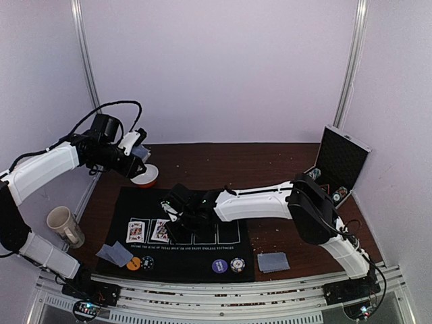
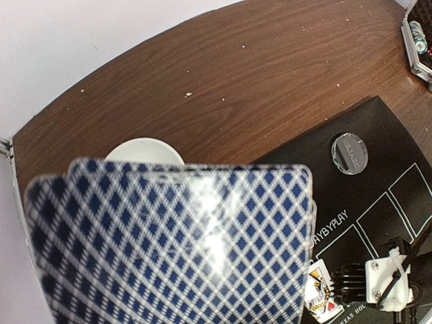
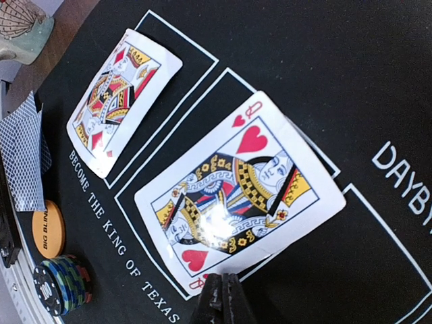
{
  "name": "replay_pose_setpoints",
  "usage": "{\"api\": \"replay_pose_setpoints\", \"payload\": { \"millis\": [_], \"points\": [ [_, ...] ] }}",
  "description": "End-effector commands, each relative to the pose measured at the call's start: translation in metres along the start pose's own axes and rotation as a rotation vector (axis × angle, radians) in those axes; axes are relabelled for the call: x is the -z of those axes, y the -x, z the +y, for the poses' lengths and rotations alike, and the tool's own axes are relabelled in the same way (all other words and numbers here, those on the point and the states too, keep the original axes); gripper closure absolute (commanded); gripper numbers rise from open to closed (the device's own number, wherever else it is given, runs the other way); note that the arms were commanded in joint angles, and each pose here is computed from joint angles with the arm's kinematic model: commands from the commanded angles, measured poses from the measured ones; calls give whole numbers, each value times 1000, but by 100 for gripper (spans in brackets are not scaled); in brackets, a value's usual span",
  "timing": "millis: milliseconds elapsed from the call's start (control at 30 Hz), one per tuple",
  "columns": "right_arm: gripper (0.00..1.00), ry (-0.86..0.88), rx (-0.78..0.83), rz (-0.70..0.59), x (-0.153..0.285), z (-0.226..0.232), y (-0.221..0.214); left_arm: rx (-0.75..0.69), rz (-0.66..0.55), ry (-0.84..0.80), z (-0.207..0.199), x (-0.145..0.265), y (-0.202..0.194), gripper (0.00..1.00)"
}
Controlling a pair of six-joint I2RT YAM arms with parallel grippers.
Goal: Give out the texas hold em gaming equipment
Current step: Adjust the poker card in the community card area.
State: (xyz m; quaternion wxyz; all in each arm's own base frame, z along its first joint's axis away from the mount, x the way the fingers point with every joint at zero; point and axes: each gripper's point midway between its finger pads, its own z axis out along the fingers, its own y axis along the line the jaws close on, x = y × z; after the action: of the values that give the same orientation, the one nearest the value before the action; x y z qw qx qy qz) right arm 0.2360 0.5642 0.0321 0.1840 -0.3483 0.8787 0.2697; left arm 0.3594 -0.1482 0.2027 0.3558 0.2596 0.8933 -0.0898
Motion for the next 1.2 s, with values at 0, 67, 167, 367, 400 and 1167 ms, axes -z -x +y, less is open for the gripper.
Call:
{"api": "replay_pose_setpoints", "payload": {
  "millis": [0, 67, 167, 367, 400, 1167],
  "points": [
    [100, 3, -10, -70, 27, -7, 27, -5, -61, 9, 3, 6, 12, 59],
    [100, -16, -52, -70, 24, -21, 26, -7, -60, 10, 4, 6, 12, 59],
    [100, -43, -72, -71, 17, -31, 25, -6, -59, 10, 4, 6, 12, 59],
    [100, -73, -84, -44, -4, -41, 19, -7, -61, 11, 4, 6, 12, 59],
    [100, -71, -86, -44, -6, -40, 19, -7, -61, 12, 4, 6, 12, 59],
    [100, -2, -130, -51, -20, -27, 23, -8, -65, 8, 3, 6, 14, 59]
  ]
}}
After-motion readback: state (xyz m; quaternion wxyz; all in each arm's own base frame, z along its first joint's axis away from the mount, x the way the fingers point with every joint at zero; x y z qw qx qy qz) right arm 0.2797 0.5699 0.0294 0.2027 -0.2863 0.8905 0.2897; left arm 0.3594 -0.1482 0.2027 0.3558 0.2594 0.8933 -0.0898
